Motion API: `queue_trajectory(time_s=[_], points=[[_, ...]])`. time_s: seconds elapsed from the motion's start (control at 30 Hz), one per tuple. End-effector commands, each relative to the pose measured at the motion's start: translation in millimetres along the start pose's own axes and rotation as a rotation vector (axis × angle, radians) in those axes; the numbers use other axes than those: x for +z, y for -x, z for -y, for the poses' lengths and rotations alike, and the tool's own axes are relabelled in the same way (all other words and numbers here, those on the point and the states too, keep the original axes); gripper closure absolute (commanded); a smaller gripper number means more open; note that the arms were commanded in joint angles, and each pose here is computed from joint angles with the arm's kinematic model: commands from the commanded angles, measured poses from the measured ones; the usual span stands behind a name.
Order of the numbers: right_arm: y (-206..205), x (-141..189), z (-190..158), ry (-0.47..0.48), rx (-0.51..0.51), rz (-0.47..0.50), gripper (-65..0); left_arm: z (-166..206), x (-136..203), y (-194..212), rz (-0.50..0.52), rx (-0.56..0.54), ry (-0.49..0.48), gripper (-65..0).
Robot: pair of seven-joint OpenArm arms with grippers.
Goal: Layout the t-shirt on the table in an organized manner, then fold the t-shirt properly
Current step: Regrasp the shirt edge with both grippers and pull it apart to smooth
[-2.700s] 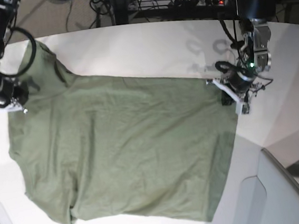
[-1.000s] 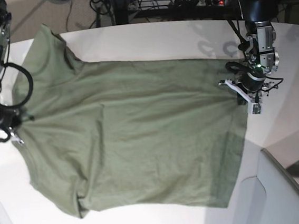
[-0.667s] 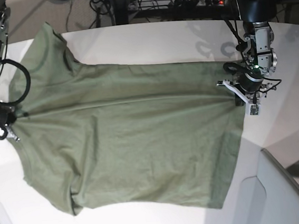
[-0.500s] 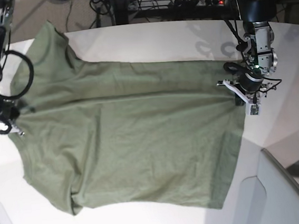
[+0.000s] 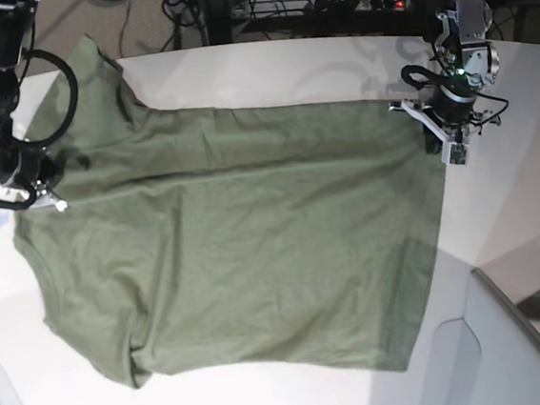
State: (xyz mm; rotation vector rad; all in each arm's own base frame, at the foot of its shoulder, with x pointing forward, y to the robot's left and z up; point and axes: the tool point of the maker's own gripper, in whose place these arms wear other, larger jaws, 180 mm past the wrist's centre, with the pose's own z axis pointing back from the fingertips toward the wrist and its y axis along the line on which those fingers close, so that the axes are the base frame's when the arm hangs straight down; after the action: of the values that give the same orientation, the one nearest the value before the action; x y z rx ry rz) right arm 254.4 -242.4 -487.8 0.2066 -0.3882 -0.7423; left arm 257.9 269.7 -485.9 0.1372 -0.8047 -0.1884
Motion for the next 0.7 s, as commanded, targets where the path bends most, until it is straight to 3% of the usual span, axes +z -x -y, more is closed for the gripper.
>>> queue_trajectory(time_s=[0.0,0.17,0.37,0.47,0.57,0.67], points=[[-1.3,2.5,-0.5,-0.010,-0.004,0.009,0.0,-4.0,3.2,13.3,-0.057,-0.024,-0.003,0.0],[7.9,10.5,27.4,0.028,-0.048,0.015,0.0,-3.1,6.6,21.2,-0.073,-0.028,0.000,0.0],[-0.4,27.6,23.1,0.042,-0.083,0.070,0.0,-5.5,2.1,-9.9,-0.006,-0.033,-0.009,0.0],[-13.9,45.9,2.0,-0.009,-0.033,0.127,0.0,-7.2,3.8,-35.9,0.056,-0.047,-0.018,0.0],[-14.1,62.3,-26.6,-0.069,0.039,0.102,-0.5,-9.3,10.3,-59.1,0.111,-0.066,-0.028,0.0],[-16.8,79.5,-39.7,-0.099,0.063,0.086,0.0,-40.3,23.6,-66.1,0.088,-0.032,-0.113,0.0]])
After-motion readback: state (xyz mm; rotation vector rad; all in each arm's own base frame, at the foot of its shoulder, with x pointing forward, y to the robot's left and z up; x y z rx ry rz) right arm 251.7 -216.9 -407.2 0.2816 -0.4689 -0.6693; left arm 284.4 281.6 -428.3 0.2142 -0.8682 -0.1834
